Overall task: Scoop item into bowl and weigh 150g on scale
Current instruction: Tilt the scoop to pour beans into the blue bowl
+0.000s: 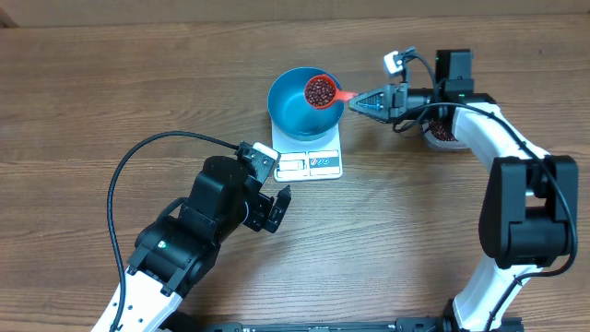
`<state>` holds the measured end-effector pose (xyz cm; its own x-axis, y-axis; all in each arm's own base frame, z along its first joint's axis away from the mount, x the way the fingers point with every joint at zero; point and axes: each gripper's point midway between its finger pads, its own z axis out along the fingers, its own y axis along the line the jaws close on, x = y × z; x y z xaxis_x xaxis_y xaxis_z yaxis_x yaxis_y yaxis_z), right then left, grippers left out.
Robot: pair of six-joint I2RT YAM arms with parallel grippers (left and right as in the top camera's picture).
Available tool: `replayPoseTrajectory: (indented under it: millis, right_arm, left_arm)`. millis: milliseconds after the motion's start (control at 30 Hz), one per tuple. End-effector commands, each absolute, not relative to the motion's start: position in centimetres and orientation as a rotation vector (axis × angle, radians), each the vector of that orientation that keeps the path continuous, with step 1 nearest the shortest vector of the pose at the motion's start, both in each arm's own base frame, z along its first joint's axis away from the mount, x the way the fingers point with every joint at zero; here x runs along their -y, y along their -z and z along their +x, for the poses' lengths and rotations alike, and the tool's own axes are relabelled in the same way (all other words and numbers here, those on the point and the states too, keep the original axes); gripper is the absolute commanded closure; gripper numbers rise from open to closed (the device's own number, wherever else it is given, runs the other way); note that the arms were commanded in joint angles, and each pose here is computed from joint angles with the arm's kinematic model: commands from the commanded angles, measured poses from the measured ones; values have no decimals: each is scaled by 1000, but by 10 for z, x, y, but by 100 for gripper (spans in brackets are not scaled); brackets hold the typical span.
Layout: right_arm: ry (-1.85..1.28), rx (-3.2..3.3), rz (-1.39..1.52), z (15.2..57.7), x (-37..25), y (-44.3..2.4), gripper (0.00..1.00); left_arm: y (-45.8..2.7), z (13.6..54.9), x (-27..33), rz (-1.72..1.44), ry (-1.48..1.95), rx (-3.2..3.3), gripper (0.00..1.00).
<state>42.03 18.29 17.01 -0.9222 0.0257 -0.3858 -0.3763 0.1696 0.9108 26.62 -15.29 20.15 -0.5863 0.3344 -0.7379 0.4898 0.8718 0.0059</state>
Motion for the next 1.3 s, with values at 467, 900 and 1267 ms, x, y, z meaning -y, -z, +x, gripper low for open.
replayPoseTrajectory:
  millis: [467,900,1267]
  right_arm:
    - [-1295,-2002,-772,437,-197,-136,96]
    - [-876,-1685,-1183,451,-191,-130,96]
    - [-629,-1520,-1294,474,-187,-138,96]
  left_arm:
    - [-198,264,156,588,275,-2260,0]
    - [-198,264,156,588,275,-2260,0]
    - [-198,264,156,588,275,-2260,0]
